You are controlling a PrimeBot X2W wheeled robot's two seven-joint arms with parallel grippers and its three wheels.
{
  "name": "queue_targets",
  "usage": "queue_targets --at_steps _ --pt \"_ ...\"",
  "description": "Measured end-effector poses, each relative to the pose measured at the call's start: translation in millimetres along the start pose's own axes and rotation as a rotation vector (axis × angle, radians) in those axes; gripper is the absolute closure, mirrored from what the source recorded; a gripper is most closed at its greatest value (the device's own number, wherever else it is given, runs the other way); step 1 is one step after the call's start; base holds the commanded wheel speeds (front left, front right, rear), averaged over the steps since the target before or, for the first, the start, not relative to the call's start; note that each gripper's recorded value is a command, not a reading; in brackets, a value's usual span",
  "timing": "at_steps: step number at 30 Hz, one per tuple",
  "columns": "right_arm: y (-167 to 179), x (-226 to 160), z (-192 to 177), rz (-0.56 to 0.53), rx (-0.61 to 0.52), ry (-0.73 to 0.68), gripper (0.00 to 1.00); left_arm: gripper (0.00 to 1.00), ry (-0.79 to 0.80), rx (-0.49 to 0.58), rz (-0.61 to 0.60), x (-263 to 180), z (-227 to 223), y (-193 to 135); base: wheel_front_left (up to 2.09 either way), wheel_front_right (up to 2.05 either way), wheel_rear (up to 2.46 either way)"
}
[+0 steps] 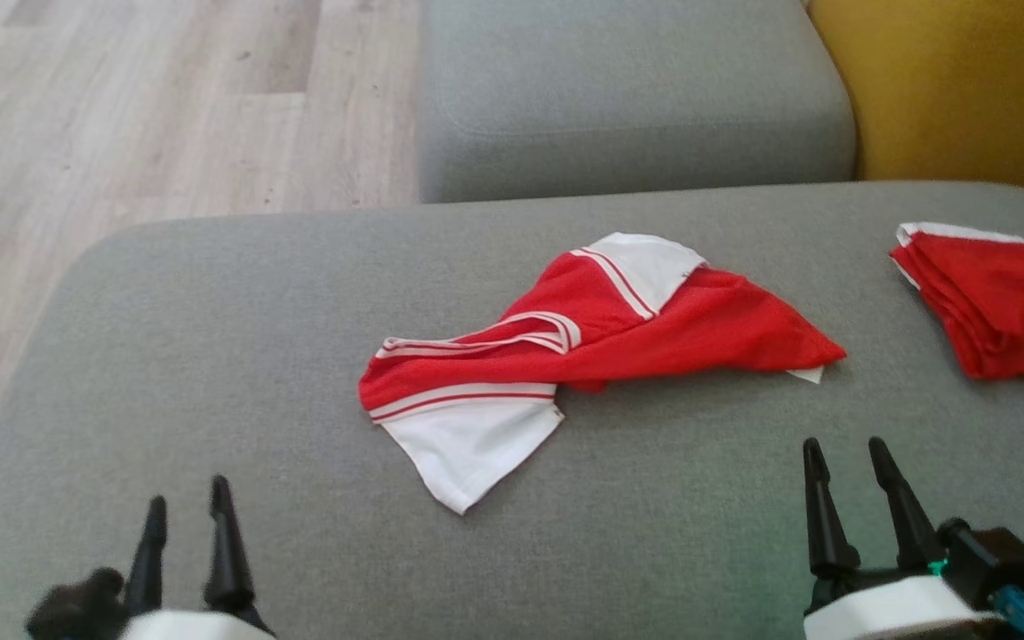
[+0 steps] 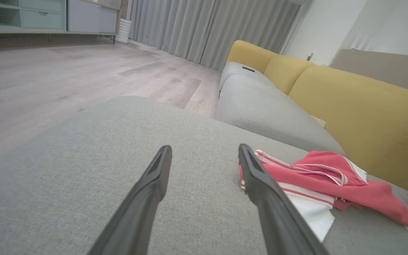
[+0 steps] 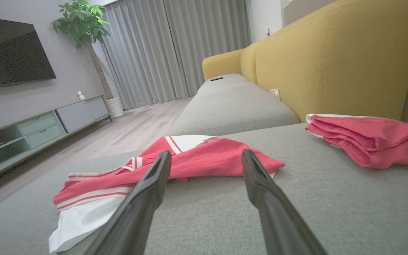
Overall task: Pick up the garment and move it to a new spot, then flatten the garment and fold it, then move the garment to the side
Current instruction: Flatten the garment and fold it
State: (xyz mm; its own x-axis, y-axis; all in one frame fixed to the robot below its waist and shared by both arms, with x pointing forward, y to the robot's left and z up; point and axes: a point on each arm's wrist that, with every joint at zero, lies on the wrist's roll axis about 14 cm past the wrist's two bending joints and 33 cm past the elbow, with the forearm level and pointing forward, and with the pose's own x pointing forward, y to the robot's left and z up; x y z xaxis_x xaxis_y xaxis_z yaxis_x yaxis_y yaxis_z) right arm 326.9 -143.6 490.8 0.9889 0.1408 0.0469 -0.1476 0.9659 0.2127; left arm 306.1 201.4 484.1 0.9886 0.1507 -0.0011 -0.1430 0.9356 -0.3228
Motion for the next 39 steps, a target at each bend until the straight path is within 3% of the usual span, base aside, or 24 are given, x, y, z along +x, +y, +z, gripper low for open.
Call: queue_targets --at_steps 7,25,34,39 --pt "8.0 -3.5 -2.4 0.030 -0.030 0.008 0.00 0.00 -0.058 0.145 -0.087 -29.1 12.0 -28.0 0.00 0.00 0.00" --pt "9.4 -10.2 -7.9 0.031 -0.027 0.024 0.00 0.00 -0.026 0.164 -0.136 -36.9 -0.3 -44.7 0.00 0.00 0.00" --pt "8.6 -11.5 -14.9 0.027 -0.039 0.048 0.00 0.00 0.338 0.031 -0.358 -50.1 -102.4 -96.4 0.00 0.00 0.00" --pt "9.8 -14.0 -21.3 0.028 -0.047 0.069 0.00 0.00 0.463 -0.041 -0.443 -28.0 -123.0 -130.1 0.00 0.00 0.00"
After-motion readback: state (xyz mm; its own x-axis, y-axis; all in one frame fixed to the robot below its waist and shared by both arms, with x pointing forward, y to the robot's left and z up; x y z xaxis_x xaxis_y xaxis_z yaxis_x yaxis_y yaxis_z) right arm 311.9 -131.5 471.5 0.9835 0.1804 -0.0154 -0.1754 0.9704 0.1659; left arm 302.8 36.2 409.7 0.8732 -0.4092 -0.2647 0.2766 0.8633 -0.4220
